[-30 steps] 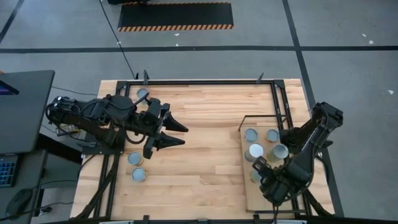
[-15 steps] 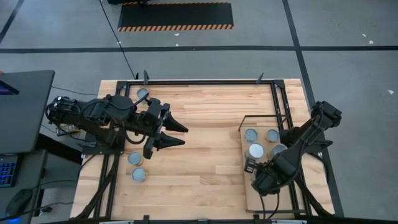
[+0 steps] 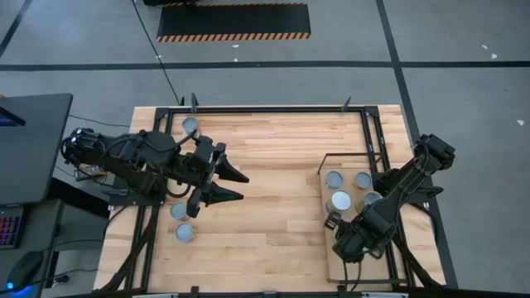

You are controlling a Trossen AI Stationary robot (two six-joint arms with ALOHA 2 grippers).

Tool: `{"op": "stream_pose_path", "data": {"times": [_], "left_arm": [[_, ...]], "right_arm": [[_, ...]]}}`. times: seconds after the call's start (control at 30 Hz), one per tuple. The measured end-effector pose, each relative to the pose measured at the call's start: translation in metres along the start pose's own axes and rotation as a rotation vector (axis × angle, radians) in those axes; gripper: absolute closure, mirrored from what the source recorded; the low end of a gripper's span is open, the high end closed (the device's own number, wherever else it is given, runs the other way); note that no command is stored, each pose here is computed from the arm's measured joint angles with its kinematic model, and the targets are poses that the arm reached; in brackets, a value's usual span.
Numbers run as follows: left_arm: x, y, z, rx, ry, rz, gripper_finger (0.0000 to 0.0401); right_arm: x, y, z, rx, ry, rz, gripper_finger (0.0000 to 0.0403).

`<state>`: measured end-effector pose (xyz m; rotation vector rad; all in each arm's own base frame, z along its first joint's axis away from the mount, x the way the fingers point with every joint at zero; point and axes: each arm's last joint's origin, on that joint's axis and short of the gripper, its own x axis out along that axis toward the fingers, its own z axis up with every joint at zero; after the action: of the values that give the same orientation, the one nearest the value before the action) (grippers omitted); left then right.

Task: Pick and place cans onto a shelf
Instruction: Put the canned spaghetti sauce on the shelf

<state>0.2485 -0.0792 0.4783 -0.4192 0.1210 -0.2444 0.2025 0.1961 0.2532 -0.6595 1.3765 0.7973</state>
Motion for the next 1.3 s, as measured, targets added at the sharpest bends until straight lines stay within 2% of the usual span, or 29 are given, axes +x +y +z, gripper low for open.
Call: {"op": "stream_pose_path", "data": {"times": [0.23,0.33,0.43,0.6,0.83,0.97,1.13,1.3], "left_arm": [[0.000,0.000,0.000,0.001,0.000,0.000,0.0174],[0.000,0.000,0.000,0.001,-0.001,0.000,0.0174],[0.000,0.000,0.000,0.001,0.000,0.000,0.0174],[0.000,0.000,0.000,0.003,-0.001,0.000,0.0174],[0.000,0.000,0.000,0.003,0.000,0.000,0.0174],[0.000,0.000,0.000,0.003,0.000,0.001,0.0174],[0.000,0.000,0.000,0.002,0.000,0.000,0.0174],[0.000,0.000,0.000,0.001,-0.001,0.001,0.0174]], "right_arm": [[0.000,-0.003,0.004,0.628,-0.042,0.017,0.0396],[0.000,-0.004,0.004,0.798,-0.042,0.019,0.0397],[-0.004,-0.003,0.006,0.809,-0.058,0.023,0.0398],[-0.018,-0.002,0.013,0.746,-0.111,0.029,0.0399],[-0.019,-0.014,0.011,0.757,-0.135,-0.095,0.0399],[-0.018,-0.020,0.010,0.772,-0.139,-0.097,0.0399],[-0.006,-0.025,0.011,0.784,-0.151,-0.039,0.0399],[-0.002,-0.025,0.003,0.831,-0.078,-0.040,0.0399]]}}
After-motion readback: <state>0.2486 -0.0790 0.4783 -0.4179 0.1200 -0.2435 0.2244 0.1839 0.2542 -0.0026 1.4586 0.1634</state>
